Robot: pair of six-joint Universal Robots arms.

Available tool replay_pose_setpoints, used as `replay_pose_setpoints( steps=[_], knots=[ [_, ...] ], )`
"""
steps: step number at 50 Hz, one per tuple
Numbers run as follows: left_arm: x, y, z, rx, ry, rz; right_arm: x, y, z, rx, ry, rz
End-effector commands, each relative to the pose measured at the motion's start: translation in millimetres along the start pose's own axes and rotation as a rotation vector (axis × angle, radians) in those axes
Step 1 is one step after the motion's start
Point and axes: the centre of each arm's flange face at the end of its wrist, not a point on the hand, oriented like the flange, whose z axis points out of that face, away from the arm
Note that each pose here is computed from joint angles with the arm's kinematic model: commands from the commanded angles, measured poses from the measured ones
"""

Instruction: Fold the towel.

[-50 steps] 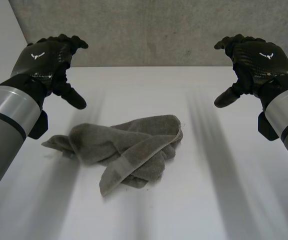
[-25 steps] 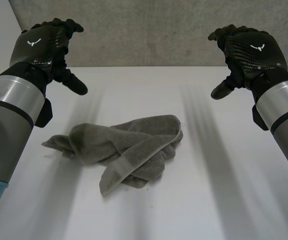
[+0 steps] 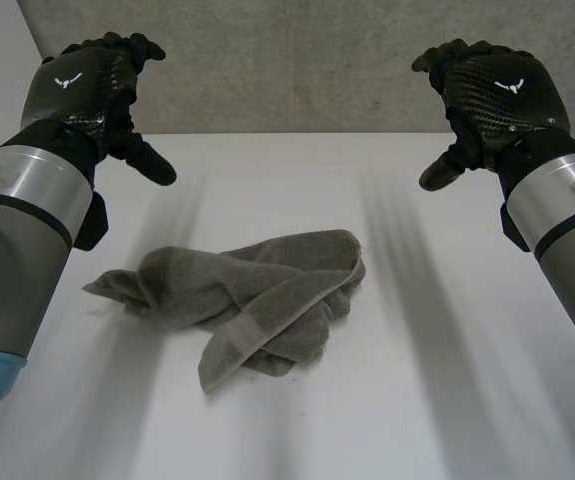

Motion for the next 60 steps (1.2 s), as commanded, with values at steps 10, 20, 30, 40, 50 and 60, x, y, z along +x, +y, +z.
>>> replay_pose_setpoints(
  steps=[10, 20, 30, 40, 50, 60],
  knots=[
    [0.7, -0.3, 0.9, 0.002, -0.006, -0.005, -0.9, -0.9, 1.9, 0.013, -0.004, -0.013],
    [0.8, 0.4, 1.4, 0.000, -0.006, -0.004, -1.0, -0.7, 1.7, 0.011, -0.004, -0.012],
    [0.8, 2.5, 2.2, -0.006, -0.007, -0.003, -1.1, -0.7, 1.7, 0.011, -0.005, -0.013],
    [0.8, 2.5, 2.2, -0.006, -0.007, -0.003, -1.5, -0.8, 1.7, 0.012, -0.010, -0.013],
    [0.8, 3.1, 2.4, -0.007, -0.007, -0.003, -1.8, -0.5, 1.7, 0.012, -0.013, -0.006],
    [1.4, 9.1, 4.5, -0.021, -0.004, 0.071, -6.6, 2.6, -0.3, -0.006, -0.034, -0.020]
  ],
)
